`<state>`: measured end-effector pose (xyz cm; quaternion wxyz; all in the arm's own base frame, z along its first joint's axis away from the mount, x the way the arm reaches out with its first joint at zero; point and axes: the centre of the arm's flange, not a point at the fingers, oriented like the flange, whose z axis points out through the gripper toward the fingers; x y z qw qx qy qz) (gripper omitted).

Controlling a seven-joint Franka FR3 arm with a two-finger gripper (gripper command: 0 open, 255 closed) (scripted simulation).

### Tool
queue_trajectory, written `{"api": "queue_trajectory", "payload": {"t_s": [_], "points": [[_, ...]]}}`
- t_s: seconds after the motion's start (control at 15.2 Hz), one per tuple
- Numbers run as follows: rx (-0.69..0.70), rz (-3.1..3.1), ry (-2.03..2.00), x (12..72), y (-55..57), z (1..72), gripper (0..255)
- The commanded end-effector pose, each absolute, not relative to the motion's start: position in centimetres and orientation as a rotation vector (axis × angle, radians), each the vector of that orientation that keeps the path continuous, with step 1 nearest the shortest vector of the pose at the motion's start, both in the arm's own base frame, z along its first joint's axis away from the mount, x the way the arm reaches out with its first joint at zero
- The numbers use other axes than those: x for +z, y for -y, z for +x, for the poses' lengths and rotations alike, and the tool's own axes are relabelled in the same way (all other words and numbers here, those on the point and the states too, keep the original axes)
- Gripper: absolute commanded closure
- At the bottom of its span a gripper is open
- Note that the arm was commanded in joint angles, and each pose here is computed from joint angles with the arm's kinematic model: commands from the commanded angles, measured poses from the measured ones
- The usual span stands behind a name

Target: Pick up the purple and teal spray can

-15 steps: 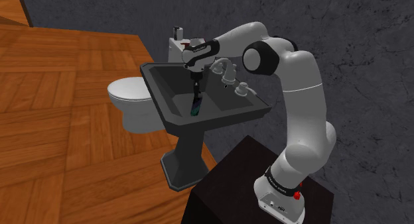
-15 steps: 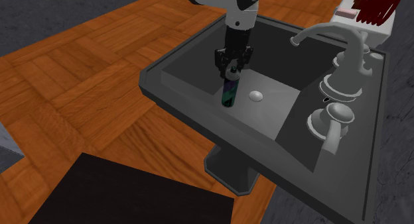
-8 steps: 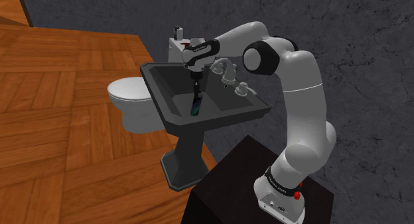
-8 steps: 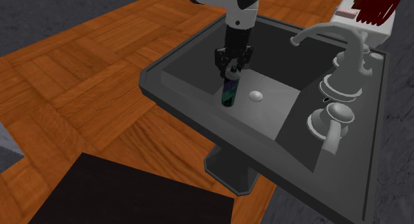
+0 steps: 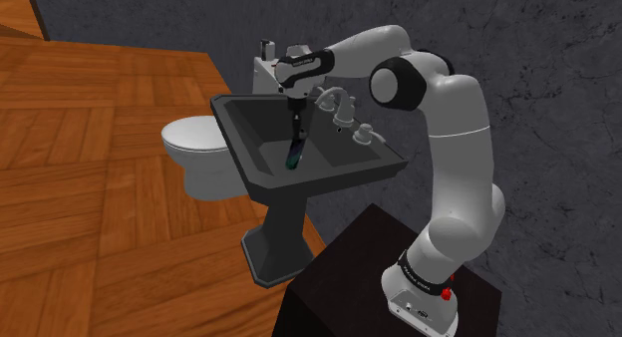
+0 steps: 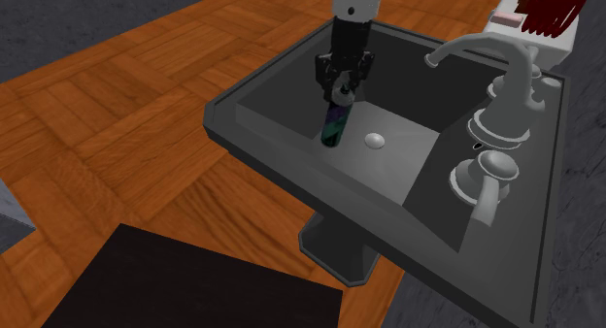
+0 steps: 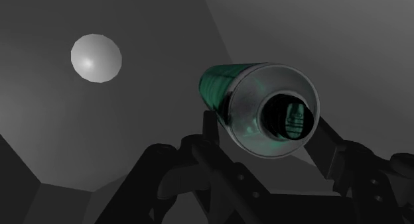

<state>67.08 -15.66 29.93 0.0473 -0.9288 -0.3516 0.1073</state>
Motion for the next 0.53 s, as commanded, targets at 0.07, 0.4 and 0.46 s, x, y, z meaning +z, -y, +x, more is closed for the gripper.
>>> {"api": "queue_trajectory", "payload": {"t_s": [0.07, 0.4, 0.46], "points": [[0.327, -2.833, 1.073, 31.5, 15.7, 67.0, 255], [0.327, -2.833, 1.073, 33.7, 15.7, 67.0, 255], [0.327, -2.833, 1.073, 33.7, 15.7, 67.0, 255]]}}
